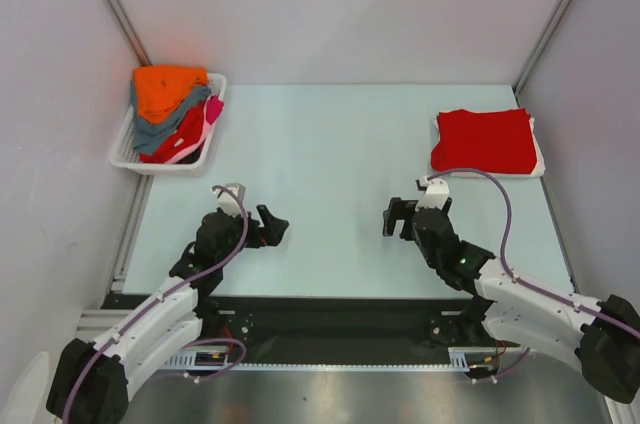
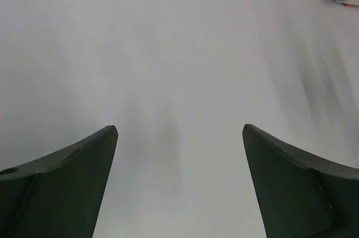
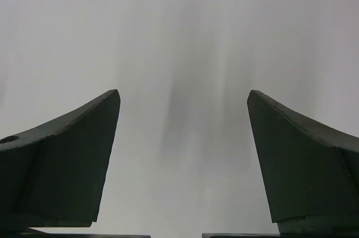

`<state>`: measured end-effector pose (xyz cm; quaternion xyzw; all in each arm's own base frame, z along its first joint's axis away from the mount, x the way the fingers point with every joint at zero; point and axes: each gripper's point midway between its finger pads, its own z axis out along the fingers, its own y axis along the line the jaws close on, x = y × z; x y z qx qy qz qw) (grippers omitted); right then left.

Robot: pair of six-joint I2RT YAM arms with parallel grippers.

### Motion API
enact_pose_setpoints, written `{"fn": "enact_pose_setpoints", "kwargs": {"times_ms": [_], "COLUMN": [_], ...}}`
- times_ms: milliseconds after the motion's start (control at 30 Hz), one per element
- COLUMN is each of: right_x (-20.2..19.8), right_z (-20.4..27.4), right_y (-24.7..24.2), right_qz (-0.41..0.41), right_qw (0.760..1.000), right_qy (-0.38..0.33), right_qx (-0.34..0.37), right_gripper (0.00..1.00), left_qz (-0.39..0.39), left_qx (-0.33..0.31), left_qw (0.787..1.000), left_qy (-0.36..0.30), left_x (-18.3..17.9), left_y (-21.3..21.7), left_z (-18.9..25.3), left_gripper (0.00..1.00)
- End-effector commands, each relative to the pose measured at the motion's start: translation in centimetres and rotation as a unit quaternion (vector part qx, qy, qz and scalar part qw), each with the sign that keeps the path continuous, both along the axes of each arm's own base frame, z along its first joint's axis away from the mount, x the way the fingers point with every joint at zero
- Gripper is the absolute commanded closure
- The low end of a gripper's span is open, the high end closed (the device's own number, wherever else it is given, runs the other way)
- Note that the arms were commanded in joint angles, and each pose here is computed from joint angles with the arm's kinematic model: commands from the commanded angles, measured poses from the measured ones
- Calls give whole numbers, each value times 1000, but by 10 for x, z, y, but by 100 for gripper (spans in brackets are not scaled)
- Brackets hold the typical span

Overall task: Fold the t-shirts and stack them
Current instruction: Grab the tshirt from the pile

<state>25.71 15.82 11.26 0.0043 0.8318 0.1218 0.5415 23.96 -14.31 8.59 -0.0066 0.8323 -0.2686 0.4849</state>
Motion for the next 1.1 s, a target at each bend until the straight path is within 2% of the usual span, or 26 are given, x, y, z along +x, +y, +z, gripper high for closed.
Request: {"fn": "enact_pose_setpoints", "kwargs": {"times_ms": [0, 167, 267, 400, 500, 533, 600, 667, 800, 900, 1067], "right_x": [2, 2, 0, 1, 1, -1, -3, -5, -9, -8, -8], "right_z": [13, 19, 19, 20, 27, 23, 23, 24, 26, 28, 27], "right_y": [-6, -9, -6, -4, -9, -12, -16, -19, -22, -24, -24], "right_qz": [-23, -44, -35, -31, -36, -39, -46, -48, -46, -54, -54], "right_qw": [999, 998, 998, 999, 998, 998, 998, 997, 996, 995, 995], "right_qy": [-17, -15, -11, -14, -23, -23, -29, -35, -42, -45, -43], "right_qx": [22, 42, 44, 41, 42, 41, 45, 54, 66, 68, 69], "right_gripper": [0, 0, 0, 1, 5, 7, 13, 17, 31, 39, 39], "left_qz": [-9, 62, 45, 55, 125, 147, 208, 251, 291, 366, 451], "left_qx": [-7, -8, 1, -15, -19, -35, -26, -45, -59, -50, -69], "left_qw": [1000, 997, 995, 997, 992, 988, 978, 967, 955, 929, 889], "left_qy": [-28, 42, 90, 59, 9, -1, 3, 1, 22, 4, 35], "left_x": [7, 12, 6, 15, 36, 42, 59, 77, 130, 159, 212], "left_y": [-6, 8, 2, 1, 22, 26, 45, 59, 68, 104, 171], "left_z": [23, 11, 19, 60, 94, 118, 129, 156, 182, 202, 183], "left_gripper": [0, 0, 0, 0, 0, 1, 5, 11, 13, 12, 15]}}
